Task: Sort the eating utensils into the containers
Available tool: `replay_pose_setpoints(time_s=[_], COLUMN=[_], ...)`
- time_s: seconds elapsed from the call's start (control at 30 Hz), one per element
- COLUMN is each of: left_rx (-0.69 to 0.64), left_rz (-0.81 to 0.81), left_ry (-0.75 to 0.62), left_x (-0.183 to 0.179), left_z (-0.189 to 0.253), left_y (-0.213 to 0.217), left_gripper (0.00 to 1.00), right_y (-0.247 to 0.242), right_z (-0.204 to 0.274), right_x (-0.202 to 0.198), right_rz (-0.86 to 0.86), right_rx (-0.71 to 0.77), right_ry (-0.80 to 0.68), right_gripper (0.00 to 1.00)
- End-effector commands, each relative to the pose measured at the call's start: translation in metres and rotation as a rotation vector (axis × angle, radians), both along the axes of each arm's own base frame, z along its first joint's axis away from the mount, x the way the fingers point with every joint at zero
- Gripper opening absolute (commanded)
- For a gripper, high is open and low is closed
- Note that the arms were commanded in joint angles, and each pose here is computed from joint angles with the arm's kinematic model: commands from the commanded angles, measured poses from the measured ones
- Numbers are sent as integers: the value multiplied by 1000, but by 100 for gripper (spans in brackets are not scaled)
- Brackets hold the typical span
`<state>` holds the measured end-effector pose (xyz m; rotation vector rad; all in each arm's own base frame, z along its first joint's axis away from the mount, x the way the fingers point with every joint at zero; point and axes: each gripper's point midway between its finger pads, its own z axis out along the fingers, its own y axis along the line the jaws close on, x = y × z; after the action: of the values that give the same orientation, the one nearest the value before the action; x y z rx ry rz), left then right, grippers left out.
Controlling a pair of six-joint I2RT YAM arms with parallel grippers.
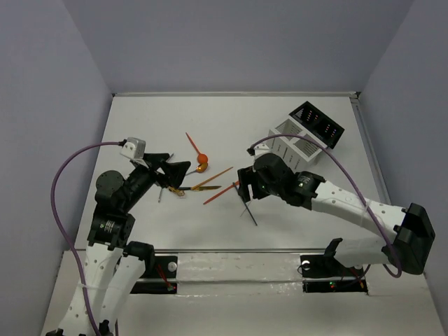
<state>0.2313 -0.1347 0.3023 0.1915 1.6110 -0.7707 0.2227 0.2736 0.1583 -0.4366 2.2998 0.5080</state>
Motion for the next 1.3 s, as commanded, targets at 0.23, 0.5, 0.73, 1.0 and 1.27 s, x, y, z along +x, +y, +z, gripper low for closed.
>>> replay_pose_setpoints(time_s=[0.23, 0.5, 0.73, 1.0, 1.27], left_rx=[-11, -16, -17, -15, -16], left_rz=[-59, -52, -50, -53, -64], left_ry=[-80, -97, -105, -112, -116], left_x=[-7, -10, -11, -13, -15], left_z=[23, 27, 29, 29, 31], left_y=[-8, -6, -6, -6, -8], left_gripper=[99, 99, 99, 99, 99], right_y=[13, 28, 38, 37, 37], right_z=[-2, -39, -65, -93, -124], right_x=[25, 47, 59, 67, 68], right_rz=[-25, -31, -47, -43, -33], right_rx=[-75, -219, -301, -321, -339], right_ry=[-44, -2, 38, 107, 165], right_gripper=[65, 52, 49, 45, 36])
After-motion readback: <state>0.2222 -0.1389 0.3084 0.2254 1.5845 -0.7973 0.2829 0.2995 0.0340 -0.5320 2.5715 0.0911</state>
